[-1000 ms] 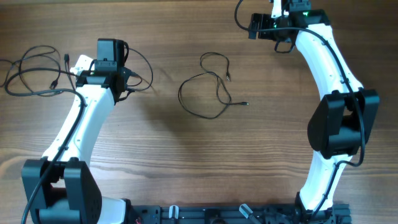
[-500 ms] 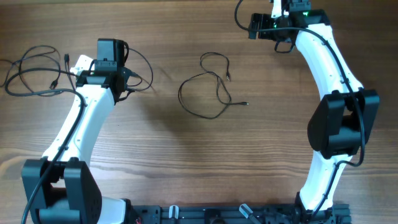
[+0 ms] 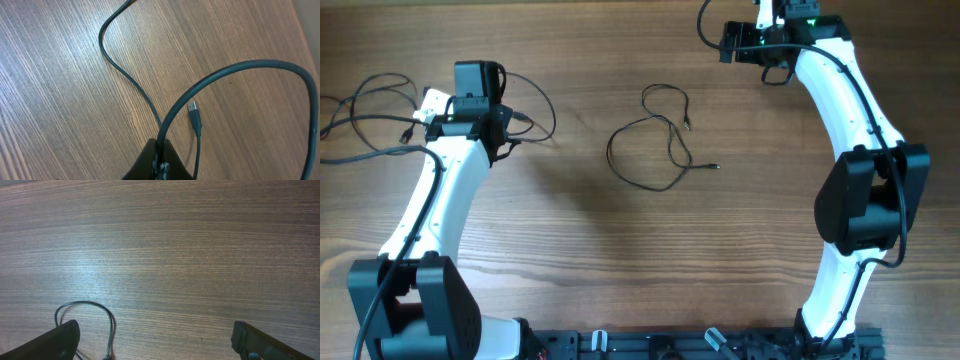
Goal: Untangle cables
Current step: 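Lower the cable at the left edge and open the left gripper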
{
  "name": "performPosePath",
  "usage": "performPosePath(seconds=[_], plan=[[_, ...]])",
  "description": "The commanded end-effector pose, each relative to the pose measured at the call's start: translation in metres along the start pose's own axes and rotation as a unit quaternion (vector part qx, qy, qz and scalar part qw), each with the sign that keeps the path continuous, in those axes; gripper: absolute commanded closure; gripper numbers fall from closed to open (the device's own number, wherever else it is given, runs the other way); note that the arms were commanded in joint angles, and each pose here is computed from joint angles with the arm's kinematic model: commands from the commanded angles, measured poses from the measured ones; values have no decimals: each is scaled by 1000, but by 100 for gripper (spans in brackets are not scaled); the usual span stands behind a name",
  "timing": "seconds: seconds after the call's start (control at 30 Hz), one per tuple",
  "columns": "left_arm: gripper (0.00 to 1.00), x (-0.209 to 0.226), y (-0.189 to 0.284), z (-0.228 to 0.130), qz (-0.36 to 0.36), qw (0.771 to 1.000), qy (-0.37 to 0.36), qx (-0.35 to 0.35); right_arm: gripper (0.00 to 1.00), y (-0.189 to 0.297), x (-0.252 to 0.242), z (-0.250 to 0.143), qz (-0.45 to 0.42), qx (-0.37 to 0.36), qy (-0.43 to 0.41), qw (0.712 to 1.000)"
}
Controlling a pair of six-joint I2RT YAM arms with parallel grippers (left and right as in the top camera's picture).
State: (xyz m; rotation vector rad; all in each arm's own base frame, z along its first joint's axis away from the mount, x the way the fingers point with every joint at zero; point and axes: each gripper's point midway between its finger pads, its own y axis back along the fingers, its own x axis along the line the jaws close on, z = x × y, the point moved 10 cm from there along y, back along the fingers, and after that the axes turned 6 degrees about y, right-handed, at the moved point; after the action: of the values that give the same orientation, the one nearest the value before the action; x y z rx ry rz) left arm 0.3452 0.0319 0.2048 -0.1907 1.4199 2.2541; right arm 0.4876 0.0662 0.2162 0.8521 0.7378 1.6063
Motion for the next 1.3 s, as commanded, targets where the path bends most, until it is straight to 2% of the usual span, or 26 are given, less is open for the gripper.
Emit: performPosePath(seconds=[0.0,0.27,0.47,0.63,0.77,1.03,1.27], plan=[[96,-6,4,8,-16,1000,3,-22,0,-1,2,0,5,0,-2,1000],[96,-20,4,20,-67,996,7,-50,0,-1,2,0,5,0,-2,1000],[96,-13,-2,37,-59,996,29,-62,0,-1,2,0,5,0,-2,1000],[96,-20,-2,41,-81,993,34,-73,0,-1,2,0,5,0,-2,1000],[96,-36,-13,46,-120,987,-6,-104,0,-1,2,0,5,0,-2,1000],[96,-35,-53,70,-129,981,33,-138,0,-1,2,0,5,0,-2,1000],[96,-35,-57,90,-152,972,61,-169,0,-1,2,0,5,0,-2,1000]])
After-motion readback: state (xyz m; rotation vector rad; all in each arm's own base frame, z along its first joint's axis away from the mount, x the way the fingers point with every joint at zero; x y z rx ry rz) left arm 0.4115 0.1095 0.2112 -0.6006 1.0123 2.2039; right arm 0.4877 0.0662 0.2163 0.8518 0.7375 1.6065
